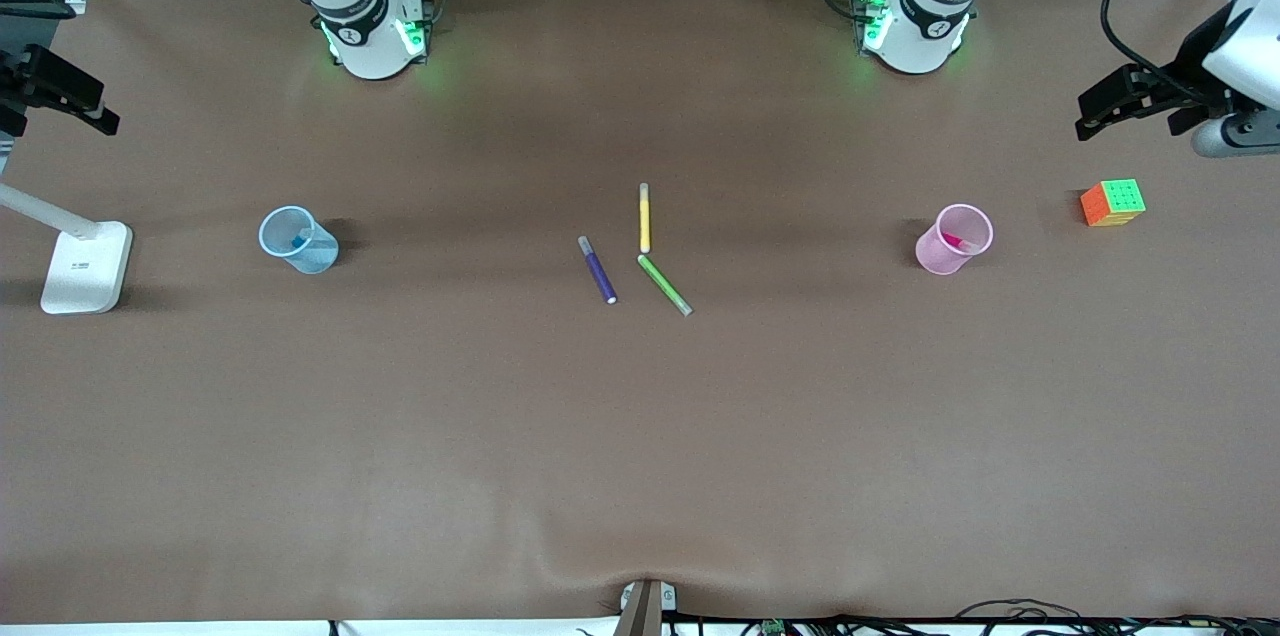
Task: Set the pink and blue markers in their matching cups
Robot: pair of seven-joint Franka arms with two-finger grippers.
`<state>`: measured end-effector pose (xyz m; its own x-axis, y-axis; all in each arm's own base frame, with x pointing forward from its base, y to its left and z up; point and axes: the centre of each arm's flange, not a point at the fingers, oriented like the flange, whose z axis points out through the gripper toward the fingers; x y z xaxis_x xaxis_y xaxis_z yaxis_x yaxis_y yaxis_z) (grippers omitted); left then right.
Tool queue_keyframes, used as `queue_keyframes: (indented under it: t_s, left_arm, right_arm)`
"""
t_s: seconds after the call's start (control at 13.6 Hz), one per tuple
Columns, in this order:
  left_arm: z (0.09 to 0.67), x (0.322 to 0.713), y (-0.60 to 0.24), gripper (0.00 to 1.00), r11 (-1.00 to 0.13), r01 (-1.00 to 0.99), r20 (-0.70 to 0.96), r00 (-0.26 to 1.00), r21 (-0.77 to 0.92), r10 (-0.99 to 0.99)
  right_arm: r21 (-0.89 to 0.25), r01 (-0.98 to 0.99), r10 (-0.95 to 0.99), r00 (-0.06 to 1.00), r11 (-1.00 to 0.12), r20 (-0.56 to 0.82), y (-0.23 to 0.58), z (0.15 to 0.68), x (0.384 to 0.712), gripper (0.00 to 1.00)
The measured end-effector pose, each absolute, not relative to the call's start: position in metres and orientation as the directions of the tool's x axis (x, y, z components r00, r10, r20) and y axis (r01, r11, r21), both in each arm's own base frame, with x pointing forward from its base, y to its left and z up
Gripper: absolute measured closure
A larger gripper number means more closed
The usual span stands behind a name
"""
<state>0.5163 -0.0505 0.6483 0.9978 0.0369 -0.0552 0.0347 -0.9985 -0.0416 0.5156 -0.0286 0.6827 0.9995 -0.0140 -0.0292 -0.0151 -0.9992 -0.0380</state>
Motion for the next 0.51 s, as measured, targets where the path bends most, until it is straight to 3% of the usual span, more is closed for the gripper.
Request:
queue_keyframes:
  t_s: [0.51]
  left_arm:
    - [0.666, 0.517, -0.002, 0.00, -0.997, 0.071, -0.020, 0.997, -0.035, 0.072]
  right_arm:
    - [-0.038, -0.015, -0.014, 0.999, -0.999, -0.029, -0.029, 0.683, 0.516, 0.00]
